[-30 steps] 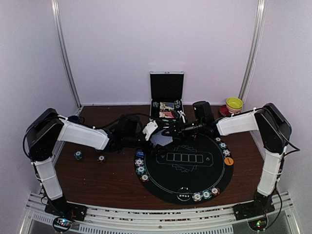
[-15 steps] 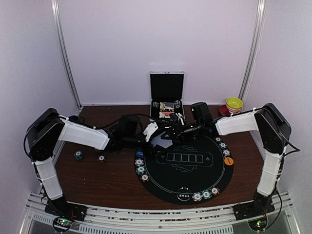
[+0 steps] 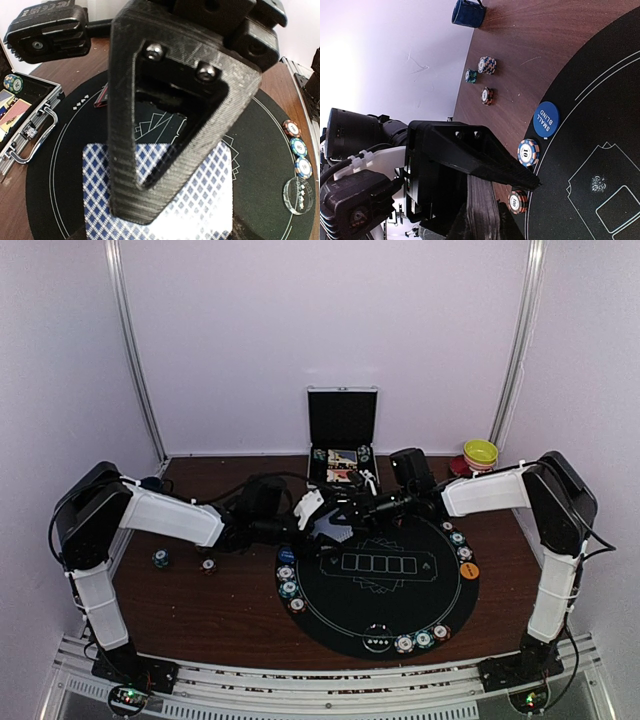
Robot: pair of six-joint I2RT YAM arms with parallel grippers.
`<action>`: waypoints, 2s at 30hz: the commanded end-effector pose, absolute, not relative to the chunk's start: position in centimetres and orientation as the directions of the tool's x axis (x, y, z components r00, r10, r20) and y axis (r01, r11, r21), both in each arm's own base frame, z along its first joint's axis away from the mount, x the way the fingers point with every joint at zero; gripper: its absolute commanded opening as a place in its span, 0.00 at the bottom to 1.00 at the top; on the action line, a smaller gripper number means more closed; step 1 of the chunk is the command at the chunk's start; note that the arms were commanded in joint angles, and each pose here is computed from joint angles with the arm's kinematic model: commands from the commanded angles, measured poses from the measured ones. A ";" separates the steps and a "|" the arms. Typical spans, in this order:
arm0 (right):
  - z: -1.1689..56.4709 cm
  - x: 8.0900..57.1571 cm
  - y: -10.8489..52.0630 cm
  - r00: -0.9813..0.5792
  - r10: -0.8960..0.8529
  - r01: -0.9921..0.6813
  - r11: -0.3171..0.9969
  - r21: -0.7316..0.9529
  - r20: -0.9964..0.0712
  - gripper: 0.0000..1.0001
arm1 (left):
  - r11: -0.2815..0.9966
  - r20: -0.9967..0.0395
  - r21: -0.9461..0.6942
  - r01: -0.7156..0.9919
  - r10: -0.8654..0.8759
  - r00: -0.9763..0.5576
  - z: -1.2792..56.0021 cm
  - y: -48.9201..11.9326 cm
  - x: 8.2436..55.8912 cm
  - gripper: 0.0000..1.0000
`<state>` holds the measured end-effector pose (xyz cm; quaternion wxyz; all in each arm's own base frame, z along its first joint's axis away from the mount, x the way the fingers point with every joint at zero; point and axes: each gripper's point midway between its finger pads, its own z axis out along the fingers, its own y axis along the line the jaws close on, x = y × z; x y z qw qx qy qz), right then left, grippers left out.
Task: Distribute texas hold em gaming equipment
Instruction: Pass from the right arm to the left, then pick up the poker card from the face-down deck piles.
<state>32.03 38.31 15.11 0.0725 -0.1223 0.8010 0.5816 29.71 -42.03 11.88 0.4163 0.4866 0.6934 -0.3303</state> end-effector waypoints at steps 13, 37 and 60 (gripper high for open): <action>16.7 32.6 38.7 -0.929 -0.140 -0.370 0.296 0.881 -0.343 0.39 | 0.384 -0.891 -0.080 0.920 0.386 -0.238 12.3 -42.0 31.2 0.53; 12.9 31.5 38.9 -0.913 -0.259 -0.388 0.312 0.867 -0.316 0.44 | 0.513 -0.841 -0.104 0.852 0.412 -0.351 11.6 -41.5 28.8 0.53; 9.4 31.0 39.5 -0.858 -0.386 -0.485 0.395 0.780 -0.339 0.47 | 0.488 -0.853 -0.098 0.867 0.408 -0.326 11.6 -40.9 26.9 0.54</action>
